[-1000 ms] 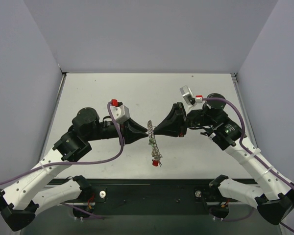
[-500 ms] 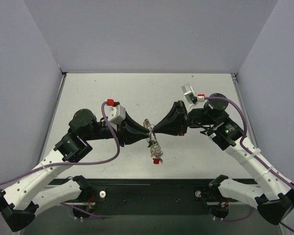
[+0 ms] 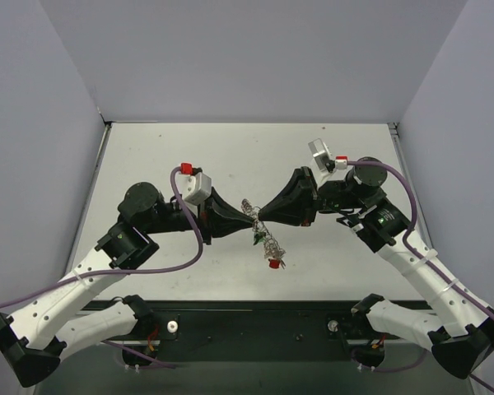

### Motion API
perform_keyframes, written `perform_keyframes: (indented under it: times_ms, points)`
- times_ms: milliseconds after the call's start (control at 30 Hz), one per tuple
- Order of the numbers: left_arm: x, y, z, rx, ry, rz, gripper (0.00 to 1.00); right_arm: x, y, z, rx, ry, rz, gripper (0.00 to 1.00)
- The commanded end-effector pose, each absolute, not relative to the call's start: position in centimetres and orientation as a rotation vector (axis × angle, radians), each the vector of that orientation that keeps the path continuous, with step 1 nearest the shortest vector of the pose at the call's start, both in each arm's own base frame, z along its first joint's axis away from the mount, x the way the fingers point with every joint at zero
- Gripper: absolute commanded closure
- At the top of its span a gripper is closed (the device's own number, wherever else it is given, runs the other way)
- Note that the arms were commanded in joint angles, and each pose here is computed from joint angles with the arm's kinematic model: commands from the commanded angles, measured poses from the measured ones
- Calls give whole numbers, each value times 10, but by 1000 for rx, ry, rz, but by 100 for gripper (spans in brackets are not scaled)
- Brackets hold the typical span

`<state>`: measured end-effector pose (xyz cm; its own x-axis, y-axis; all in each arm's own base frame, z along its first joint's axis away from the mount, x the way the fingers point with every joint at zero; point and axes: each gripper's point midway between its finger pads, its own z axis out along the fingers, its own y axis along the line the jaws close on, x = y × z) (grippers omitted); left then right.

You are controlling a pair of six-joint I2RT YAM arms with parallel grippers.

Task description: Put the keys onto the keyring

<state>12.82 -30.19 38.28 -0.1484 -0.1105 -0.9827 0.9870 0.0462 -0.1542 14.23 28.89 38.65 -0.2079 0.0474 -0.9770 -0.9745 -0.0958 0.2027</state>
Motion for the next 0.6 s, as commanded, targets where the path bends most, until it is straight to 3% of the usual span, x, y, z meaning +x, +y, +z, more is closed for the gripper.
perform_keyframes:
  times_ms: [0, 567]
  points:
    - [124, -309, 388, 1027, 1230, -1380, 100, 135, 287, 413, -1158, 1088, 1421, 100]
    - [153, -328, 366, 988, 1331, -1355, 100, 127, 289, 421, -1171, 1063, 1488, 100]
